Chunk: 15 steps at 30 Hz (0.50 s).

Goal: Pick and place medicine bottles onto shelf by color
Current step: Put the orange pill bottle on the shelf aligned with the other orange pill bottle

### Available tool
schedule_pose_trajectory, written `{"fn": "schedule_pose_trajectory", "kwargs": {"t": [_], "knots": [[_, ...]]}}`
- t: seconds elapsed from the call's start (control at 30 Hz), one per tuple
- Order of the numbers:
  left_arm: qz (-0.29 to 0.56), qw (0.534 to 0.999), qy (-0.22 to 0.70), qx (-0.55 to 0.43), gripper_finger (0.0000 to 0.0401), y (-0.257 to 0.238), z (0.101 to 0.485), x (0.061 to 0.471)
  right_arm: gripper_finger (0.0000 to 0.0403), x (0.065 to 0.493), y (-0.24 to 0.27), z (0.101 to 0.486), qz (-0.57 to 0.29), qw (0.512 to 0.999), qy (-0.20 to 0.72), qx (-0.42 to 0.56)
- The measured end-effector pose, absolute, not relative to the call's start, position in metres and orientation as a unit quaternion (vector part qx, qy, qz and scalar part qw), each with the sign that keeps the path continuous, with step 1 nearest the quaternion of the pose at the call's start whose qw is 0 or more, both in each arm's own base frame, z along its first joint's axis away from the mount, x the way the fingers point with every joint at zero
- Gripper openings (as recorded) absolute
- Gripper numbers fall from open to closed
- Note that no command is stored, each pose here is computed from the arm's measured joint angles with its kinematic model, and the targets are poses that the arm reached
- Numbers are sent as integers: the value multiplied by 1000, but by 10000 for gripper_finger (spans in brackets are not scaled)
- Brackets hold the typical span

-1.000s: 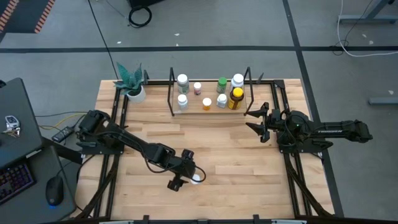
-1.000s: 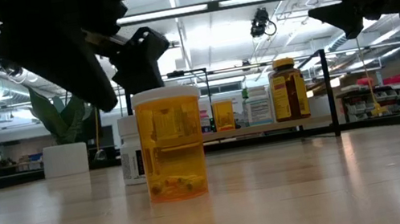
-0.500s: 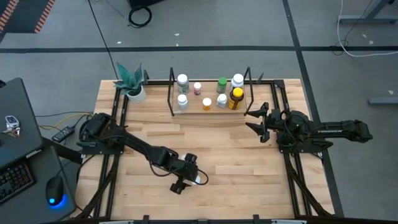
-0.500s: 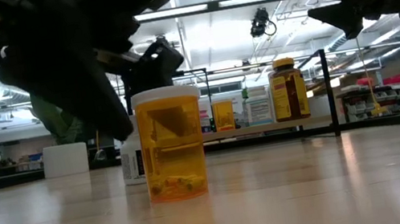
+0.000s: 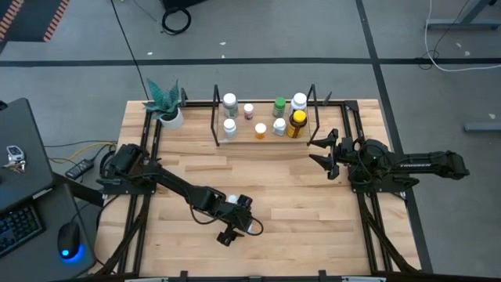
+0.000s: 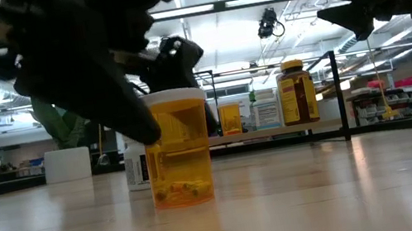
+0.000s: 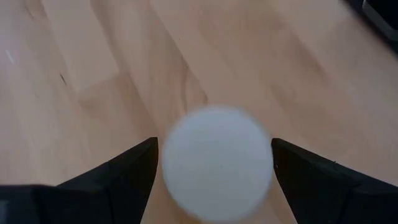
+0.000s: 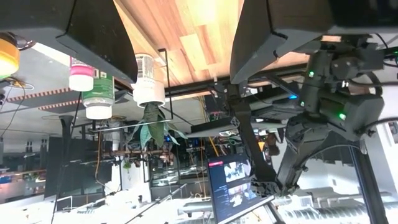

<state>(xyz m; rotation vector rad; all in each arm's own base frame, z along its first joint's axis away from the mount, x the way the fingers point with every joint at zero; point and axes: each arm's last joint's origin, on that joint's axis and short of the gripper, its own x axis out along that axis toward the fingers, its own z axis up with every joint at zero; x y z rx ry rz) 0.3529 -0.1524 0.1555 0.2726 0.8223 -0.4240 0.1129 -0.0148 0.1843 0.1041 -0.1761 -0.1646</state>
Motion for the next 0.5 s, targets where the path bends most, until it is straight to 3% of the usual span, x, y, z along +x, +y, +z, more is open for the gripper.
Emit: {"fn": "schedule_pose_trajectory", "kwargs": {"t": [0.5], "knots": [[-211, 892, 375, 135, 313, -155, 148, 359, 265, 113, -15, 185, -82, 991, -91, 52]]}}
